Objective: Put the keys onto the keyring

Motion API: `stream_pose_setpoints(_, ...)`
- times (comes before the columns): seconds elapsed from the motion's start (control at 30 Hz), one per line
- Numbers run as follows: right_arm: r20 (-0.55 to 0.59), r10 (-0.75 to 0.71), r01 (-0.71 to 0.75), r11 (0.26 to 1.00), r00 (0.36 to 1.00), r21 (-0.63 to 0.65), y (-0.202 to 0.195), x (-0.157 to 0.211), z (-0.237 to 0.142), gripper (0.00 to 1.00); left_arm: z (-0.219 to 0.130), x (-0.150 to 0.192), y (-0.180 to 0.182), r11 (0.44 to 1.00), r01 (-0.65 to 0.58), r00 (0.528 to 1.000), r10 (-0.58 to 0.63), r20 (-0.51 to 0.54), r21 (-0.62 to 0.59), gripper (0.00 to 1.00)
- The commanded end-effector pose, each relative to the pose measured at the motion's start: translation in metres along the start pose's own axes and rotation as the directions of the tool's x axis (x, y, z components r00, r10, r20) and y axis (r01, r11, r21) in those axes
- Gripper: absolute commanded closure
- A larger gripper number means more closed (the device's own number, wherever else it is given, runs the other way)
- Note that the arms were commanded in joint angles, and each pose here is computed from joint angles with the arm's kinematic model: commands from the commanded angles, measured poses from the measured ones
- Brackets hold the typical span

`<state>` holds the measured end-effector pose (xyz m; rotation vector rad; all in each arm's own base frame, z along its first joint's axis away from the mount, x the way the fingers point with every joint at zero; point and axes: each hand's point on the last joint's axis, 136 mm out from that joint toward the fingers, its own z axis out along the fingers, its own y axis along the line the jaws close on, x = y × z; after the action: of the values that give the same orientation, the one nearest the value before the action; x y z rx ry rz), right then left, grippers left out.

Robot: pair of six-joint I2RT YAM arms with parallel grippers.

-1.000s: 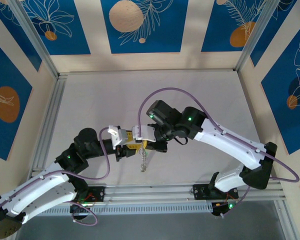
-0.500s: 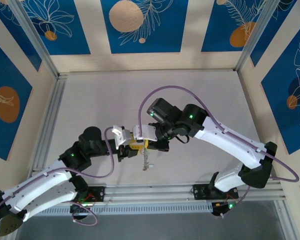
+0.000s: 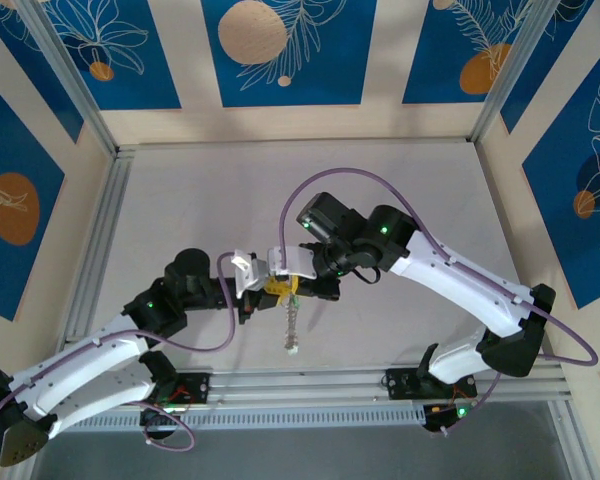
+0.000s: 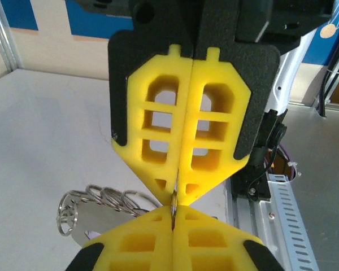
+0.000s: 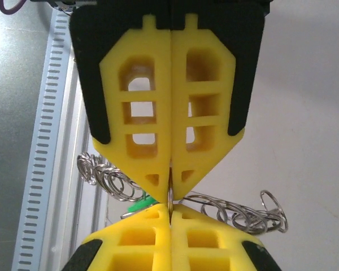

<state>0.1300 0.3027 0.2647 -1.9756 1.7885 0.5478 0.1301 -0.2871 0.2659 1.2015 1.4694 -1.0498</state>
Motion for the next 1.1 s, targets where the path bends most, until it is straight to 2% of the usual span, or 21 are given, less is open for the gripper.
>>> stream_pose_setpoints(0.0, 0.106, -0.032, 0.032, 0.999, 0.994, -0.003, 0.006, -0.022, -0.019, 1.0, -0.001, -0.013, -0.008, 0.999, -0.029, 0.999, 0.028, 0.019, 0.041, 1.0)
stream_pose_setpoints(0.03, 0.113, -0.027, 0.028, 1.0, 0.993, -0.005, 0.007, -0.022, -0.019, 0.97, -0.002, -0.014, -0.009, 0.999, -0.031, 0.999, 0.03, 0.022, 0.042, 1.0)
stream_pose_setpoints(0.17, 0.173, 0.017, -0.016, 1.0, 0.985, -0.004, 0.009, -0.02, -0.018, 0.69, -0.011, -0.025, -0.01, 0.998, -0.056, 0.996, 0.054, 0.071, 0.014, 1.0)
stream_pose_setpoints(0.23, 0.23, 0.05, -0.046, 0.999, 0.972, -0.023, 0.011, -0.02, -0.021, 0.64, -0.015, -0.031, -0.012, 0.998, -0.063, 0.993, 0.062, 0.097, 0.012, 1.0)
stream_pose_setpoints(0.4, 0.406, 0.178, -0.154, 0.984, 0.897, -0.091, 0.007, -0.016, -0.04, 0.64, -0.018, -0.039, -0.017, 0.997, -0.073, 0.99, 0.068, 0.125, 0.03, 1.0)
stream_pose_setpoints(0.57, 0.558, 0.308, -0.194, 0.948, 0.771, -0.254, 0.009, -0.011, -0.059, 0.65, -0.02, -0.047, -0.02, 0.996, -0.081, 0.985, 0.073, 0.158, 0.044, 1.0)
stream_pose_setpoints(0.83, 0.556, 0.407, -0.159, 0.884, 0.725, -0.44, 0.019, -0.012, -0.044, 0.65, -0.022, -0.055, -0.024, 0.994, -0.086, 0.978, 0.073, 0.196, 0.06, 1.0)
stream_pose_setpoints(0.97, 0.549, 0.418, -0.15, 0.872, 0.724, -0.467, 0.02, -0.012, -0.039, 0.66, -0.023, -0.057, -0.024, 0.994, -0.091, 0.976, 0.078, 0.201, 0.058, 1.0)
stream_pose_setpoints(1.07, 0.543, 0.429, -0.142, 0.86, 0.722, -0.49, 0.022, -0.013, -0.036, 0.72, -0.023, -0.057, -0.024, 0.994, -0.094, 0.976, 0.08, 0.205, 0.058, 1.0)
